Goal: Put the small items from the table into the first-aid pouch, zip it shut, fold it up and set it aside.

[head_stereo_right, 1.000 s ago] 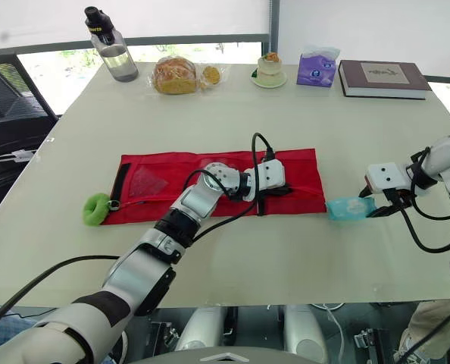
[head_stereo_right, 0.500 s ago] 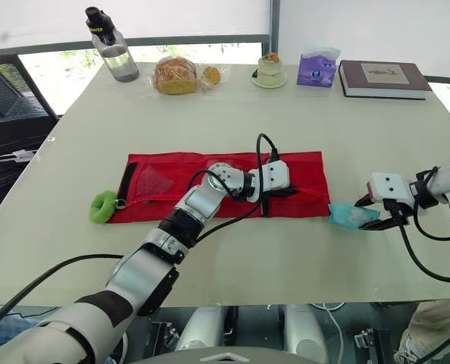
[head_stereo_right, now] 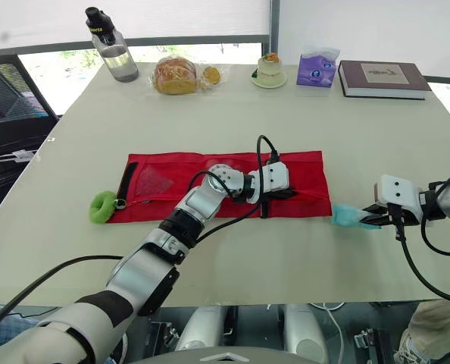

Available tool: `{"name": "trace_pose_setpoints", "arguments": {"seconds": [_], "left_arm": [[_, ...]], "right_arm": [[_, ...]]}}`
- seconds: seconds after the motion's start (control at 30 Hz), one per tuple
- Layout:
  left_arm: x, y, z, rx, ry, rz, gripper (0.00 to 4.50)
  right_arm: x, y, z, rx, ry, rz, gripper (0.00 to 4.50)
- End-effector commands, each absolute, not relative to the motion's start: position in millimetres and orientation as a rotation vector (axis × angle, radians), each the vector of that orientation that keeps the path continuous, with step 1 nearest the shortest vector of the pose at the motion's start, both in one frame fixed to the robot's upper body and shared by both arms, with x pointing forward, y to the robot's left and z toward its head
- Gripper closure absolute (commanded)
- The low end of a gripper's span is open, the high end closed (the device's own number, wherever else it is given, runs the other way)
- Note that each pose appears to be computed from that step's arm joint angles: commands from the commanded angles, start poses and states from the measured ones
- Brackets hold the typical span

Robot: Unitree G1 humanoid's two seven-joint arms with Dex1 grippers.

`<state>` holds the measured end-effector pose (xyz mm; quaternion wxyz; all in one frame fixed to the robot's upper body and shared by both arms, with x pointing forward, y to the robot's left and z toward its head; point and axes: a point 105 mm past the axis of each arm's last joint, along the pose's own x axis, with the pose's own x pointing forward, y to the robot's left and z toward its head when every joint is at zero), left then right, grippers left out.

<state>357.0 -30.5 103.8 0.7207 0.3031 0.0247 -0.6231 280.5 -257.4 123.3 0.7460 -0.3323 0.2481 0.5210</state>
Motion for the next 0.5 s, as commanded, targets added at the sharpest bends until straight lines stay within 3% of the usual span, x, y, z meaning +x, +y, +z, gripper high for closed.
{"name": "trace_pose_setpoints", "arguments": {"seconds": [0.03,0.2,0.33,0.5], "left_arm": [[361.4,-34.2,122.6,0.631,-0.005,-1.364,4.5],[362.0,-39.2,130.9,0.587,-0.024,-1.362,4.5],[358.2,-44.8,134.4,0.564,-0.039,-1.376,4.5],[344.0,-56.8,135.6,0.53,-0.059,-1.431,4.5]], "right_arm": [[280.8,-246.0,156.5,-0.642,0.42,1.078,4.46],[272.0,-226.8,168.6,-0.456,0.371,1.049,4.46],[269.5,-215.0,144.2,-0.472,0.404,0.955,4.46],[265.2,-200.4,117.6,-0.338,0.466,0.786,4.46]]}}
